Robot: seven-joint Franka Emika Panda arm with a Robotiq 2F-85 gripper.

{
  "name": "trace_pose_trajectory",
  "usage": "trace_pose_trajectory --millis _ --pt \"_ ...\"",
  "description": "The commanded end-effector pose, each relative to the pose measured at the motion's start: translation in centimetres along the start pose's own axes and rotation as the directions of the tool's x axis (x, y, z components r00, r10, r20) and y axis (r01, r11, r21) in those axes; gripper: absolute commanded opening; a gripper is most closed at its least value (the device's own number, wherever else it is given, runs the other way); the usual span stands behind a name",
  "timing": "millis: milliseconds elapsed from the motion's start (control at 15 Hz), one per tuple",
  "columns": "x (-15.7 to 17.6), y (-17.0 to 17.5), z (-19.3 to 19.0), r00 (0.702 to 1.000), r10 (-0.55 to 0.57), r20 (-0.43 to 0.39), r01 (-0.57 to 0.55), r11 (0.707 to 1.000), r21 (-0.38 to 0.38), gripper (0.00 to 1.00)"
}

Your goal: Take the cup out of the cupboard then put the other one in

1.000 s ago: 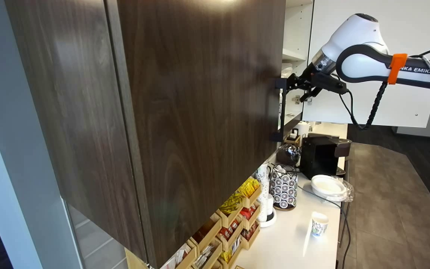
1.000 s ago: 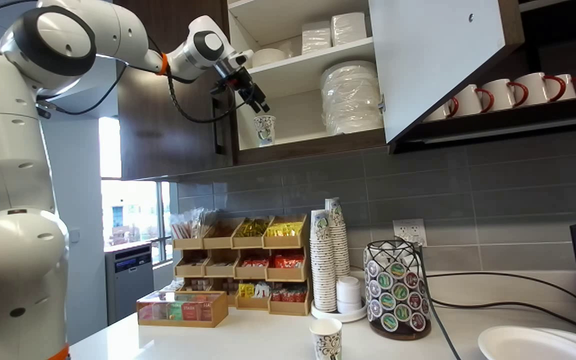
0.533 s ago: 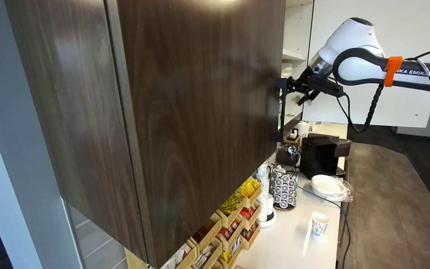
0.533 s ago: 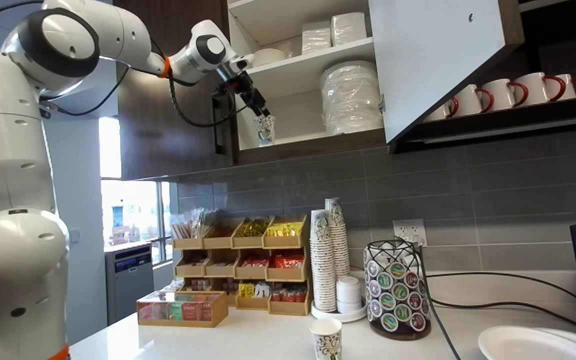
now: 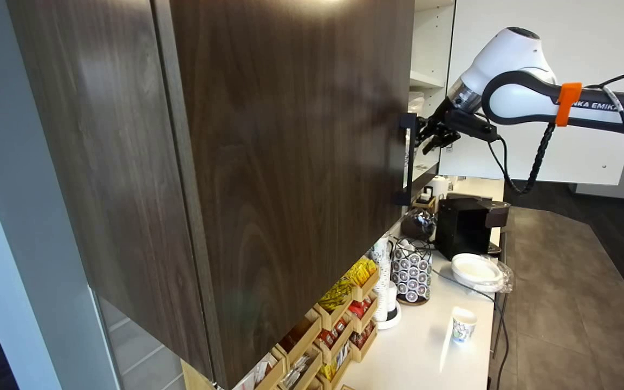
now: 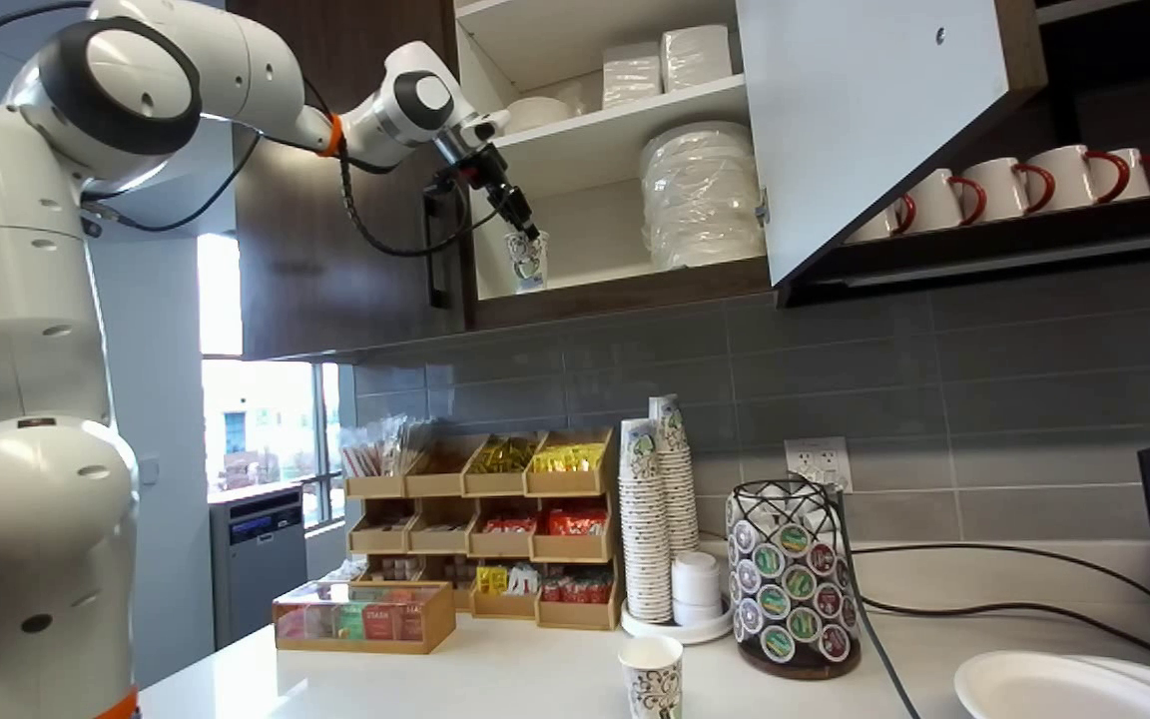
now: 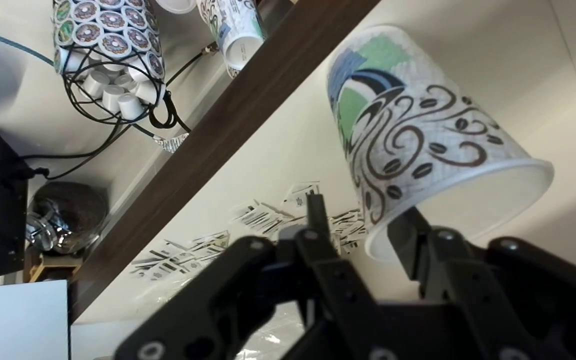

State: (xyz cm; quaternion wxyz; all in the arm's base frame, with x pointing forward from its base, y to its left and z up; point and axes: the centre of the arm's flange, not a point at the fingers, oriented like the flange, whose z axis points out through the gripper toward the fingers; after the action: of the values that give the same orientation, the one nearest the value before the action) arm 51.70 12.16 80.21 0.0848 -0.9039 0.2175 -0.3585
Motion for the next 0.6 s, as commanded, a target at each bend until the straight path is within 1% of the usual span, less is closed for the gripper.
trace_pose_trajectory --millis 0,67,133,400,533 --pt "0.0 0.5 -0.2 1.0 0.028 -0.008 -0.028 1.0 -0.014 0.07" --pt "0.3 0.8 -0.4 0.999 0.03 -0.011 -0.03 0.999 -0.012 0.01" --pt "0.5 1.1 -0.7 0.999 0.033 -0.013 -0.033 0.999 -0.004 0.0" --pt "1.1 2.3 -1.6 0.998 0.051 -0.028 -0.051 0.999 -0.004 0.01" --pt "1.7 2.5 -2.8 0.998 0.052 -0.046 -0.052 0.999 0.01 0.01"
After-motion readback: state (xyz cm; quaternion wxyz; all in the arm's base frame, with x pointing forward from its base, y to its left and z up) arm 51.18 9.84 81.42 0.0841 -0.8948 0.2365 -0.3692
